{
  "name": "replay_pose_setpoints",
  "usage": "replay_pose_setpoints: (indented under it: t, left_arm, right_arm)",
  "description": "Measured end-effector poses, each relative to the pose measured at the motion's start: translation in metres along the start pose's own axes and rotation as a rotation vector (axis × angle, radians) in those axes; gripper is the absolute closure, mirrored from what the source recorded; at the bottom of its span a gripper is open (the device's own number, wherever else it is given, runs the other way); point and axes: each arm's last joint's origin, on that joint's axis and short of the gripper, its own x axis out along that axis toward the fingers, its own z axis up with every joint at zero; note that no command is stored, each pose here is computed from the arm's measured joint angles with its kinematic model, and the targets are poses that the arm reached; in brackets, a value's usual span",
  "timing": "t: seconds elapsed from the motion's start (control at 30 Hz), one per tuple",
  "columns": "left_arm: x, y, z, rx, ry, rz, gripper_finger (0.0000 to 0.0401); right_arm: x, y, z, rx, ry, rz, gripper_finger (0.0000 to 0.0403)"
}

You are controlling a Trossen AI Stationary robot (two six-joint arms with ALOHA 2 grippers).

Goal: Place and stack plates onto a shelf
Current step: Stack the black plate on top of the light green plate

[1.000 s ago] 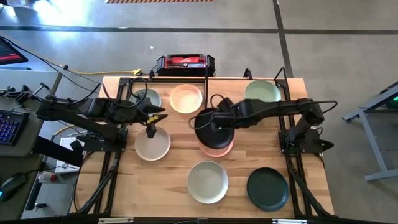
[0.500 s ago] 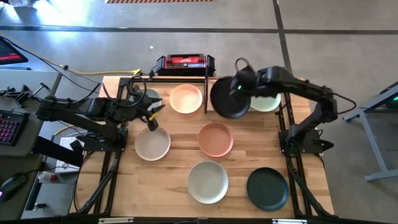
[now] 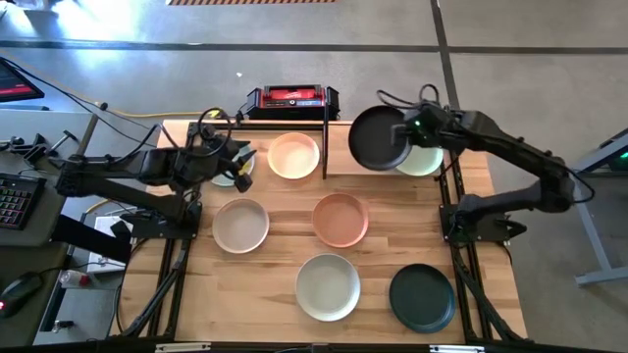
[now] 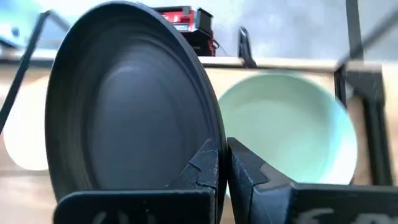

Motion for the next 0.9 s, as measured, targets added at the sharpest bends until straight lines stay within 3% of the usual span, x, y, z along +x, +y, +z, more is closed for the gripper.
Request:
replay_pose_setpoints:
  t: [0.23, 0.57, 0.9]
  left_arm:
    - [0.003, 0.004, 0.0, -0.011, 0.007, 0.027, 0.0281]
    - [0.004, 0.005, 0.0, -0.014, 0.009, 0.034, 0.0281]
    - [0.004, 0.005, 0.0, 0.049, 0.01, 0.034, 0.0281]
  right_arm:
    - [0.016, -0.017, -0.029, 0.31, -0.005, -0.01, 0.0403]
    - [0.03, -0.016, -0.063, 0.589, -0.075, -0.077, 0.0403]
    - [0.025, -0.013, -0.084, 0.772, -0.159, -0.122, 0.0403]
